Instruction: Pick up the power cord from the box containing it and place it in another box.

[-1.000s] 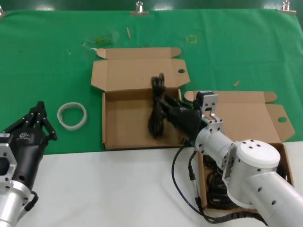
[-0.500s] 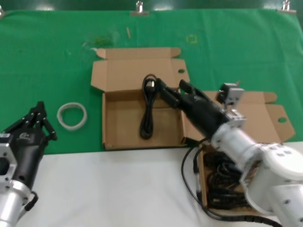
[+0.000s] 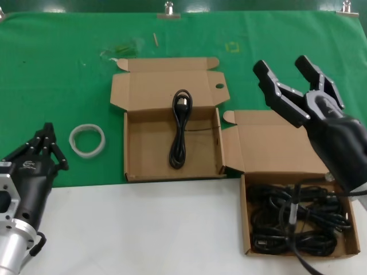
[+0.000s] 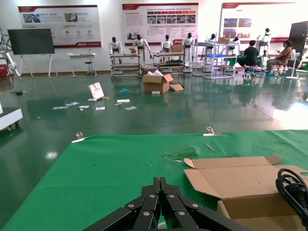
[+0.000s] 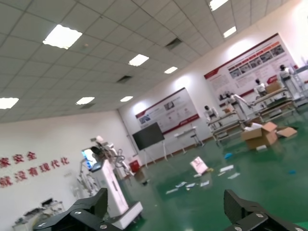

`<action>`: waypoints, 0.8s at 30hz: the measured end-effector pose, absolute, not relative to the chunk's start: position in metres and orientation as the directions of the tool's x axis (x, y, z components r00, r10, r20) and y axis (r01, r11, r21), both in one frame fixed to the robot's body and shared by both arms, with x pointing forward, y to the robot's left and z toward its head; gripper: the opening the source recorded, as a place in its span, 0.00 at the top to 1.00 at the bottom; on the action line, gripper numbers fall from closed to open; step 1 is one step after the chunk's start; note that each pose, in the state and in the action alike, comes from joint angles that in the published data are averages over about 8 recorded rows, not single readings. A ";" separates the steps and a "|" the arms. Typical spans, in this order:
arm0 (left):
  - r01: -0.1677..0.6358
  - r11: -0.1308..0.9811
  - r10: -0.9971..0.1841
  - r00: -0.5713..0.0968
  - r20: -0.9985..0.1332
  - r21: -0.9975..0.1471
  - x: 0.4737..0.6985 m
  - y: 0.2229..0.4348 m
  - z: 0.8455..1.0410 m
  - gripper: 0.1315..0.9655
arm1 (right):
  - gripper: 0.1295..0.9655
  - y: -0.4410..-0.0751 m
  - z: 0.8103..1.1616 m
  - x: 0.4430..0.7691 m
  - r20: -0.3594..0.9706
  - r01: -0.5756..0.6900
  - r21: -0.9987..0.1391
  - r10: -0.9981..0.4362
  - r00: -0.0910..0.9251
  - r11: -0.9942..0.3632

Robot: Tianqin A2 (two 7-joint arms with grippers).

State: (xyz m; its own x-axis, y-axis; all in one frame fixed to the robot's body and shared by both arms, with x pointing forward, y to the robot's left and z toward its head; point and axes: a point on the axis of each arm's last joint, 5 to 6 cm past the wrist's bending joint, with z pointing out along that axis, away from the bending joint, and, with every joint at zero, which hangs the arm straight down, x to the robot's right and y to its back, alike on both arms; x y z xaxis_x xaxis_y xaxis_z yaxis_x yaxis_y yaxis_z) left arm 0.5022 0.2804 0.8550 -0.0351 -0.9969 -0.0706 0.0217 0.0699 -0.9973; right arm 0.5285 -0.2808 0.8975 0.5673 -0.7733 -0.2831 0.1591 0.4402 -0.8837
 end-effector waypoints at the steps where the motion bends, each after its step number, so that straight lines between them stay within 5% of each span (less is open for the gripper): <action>1: 0.022 0.070 -0.997 -0.035 -0.071 -0.997 0.502 0.280 0.855 0.98 | 0.28 -0.281 0.898 0.527 -0.280 0.161 -0.885 -0.776 0.565 0.437; 13: 0.022 0.070 -0.997 -0.035 -0.071 -0.997 0.502 0.280 0.855 0.89 | 0.06 -0.280 0.890 0.526 -0.262 0.135 -0.918 -0.825 0.501 0.374; 24: 0.022 0.070 -0.997 -0.035 -0.071 -0.997 0.502 0.280 0.855 0.70 | 0.00 -0.279 0.882 0.524 -0.228 0.108 -0.948 -0.876 0.424 0.299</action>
State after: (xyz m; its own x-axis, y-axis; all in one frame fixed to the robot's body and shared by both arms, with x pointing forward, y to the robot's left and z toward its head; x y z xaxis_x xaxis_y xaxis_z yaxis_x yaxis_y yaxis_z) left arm 0.5022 0.2804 0.8550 -0.0351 -0.9969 -0.0706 0.0217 0.0699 -0.9973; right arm 0.5245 -0.2789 0.8824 0.4240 -0.8764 -0.2284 0.1077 0.2992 -0.9481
